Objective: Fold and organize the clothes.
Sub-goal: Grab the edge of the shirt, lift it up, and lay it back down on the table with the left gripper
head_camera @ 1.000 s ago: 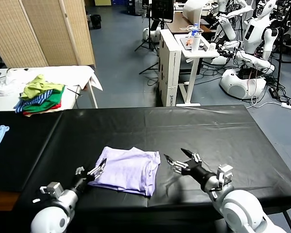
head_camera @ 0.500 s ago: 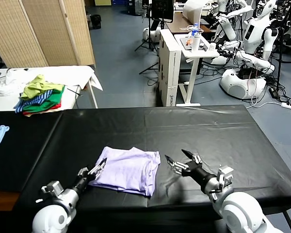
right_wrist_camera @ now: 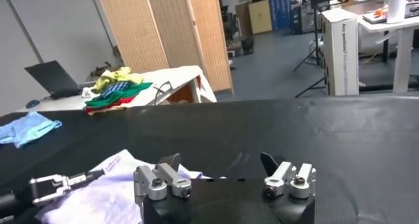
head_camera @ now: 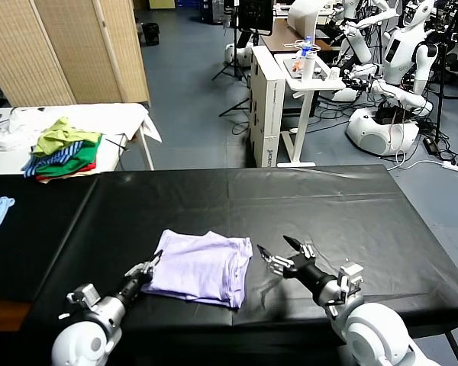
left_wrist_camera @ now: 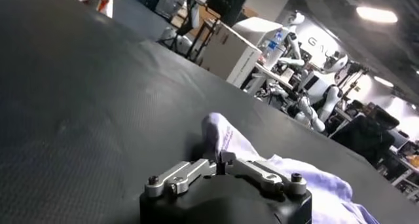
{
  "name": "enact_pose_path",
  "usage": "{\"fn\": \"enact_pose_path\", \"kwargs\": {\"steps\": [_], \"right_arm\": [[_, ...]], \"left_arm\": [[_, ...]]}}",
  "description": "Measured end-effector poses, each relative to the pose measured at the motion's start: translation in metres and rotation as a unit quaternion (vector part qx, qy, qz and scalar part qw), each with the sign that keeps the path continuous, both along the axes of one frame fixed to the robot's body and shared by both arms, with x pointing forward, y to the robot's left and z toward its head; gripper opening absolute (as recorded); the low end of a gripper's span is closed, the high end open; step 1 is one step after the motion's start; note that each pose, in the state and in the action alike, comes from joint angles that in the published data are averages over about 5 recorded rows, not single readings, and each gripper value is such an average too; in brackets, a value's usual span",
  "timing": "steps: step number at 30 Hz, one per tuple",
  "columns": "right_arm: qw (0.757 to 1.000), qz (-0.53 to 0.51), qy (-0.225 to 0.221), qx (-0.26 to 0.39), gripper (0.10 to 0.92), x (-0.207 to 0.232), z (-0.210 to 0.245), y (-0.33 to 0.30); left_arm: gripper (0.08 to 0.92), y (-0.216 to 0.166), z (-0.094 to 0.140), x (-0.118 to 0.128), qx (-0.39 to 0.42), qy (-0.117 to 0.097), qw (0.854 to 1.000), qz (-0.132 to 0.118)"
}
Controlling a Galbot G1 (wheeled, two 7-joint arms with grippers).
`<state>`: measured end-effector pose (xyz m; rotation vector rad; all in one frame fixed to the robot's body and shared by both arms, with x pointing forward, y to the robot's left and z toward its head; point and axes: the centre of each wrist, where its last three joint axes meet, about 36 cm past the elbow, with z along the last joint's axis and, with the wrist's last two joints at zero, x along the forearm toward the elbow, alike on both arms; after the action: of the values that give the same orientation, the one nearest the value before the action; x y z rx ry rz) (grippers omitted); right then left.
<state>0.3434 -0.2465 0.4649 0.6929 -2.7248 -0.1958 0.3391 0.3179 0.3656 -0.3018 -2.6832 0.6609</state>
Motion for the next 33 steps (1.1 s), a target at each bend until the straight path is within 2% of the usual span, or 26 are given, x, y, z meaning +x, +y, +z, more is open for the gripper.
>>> {"fn": "enact_pose_path", "kwargs": {"steps": [1, 7, 15, 27, 33], "right_arm": [[1.000, -0.001, 0.000, -0.002, 0.907, 0.000, -0.001, 0.000], [1.000, -0.010, -0.003, -0.026, 0.907, 0.002, -0.007, -0.002], [0.999, -0.014, 0.000, -0.037, 0.907, 0.006, -0.014, -0.001], [1.000, -0.014, 0.004, -0.028, 0.907, 0.010, -0.019, 0.006], [0.999, -0.017, 0.005, -0.033, 0.907, 0.007, -0.021, 0.005]], "left_arm": [[0.170, 0.001, 0.002, -0.001, 0.011, -0.003, 1.000, 0.002], [0.172, 0.014, 0.019, -0.008, 0.107, -0.023, 0.994, 0.013], [0.172, 0.051, 0.050, -0.022, 0.189, -0.026, 0.981, 0.035], [0.172, 0.110, 0.121, -0.040, 0.273, -0.049, 0.958, 0.068], [0.172, 0.112, 0.159, -0.047, 0.283, -0.059, 0.953, 0.095]]}}
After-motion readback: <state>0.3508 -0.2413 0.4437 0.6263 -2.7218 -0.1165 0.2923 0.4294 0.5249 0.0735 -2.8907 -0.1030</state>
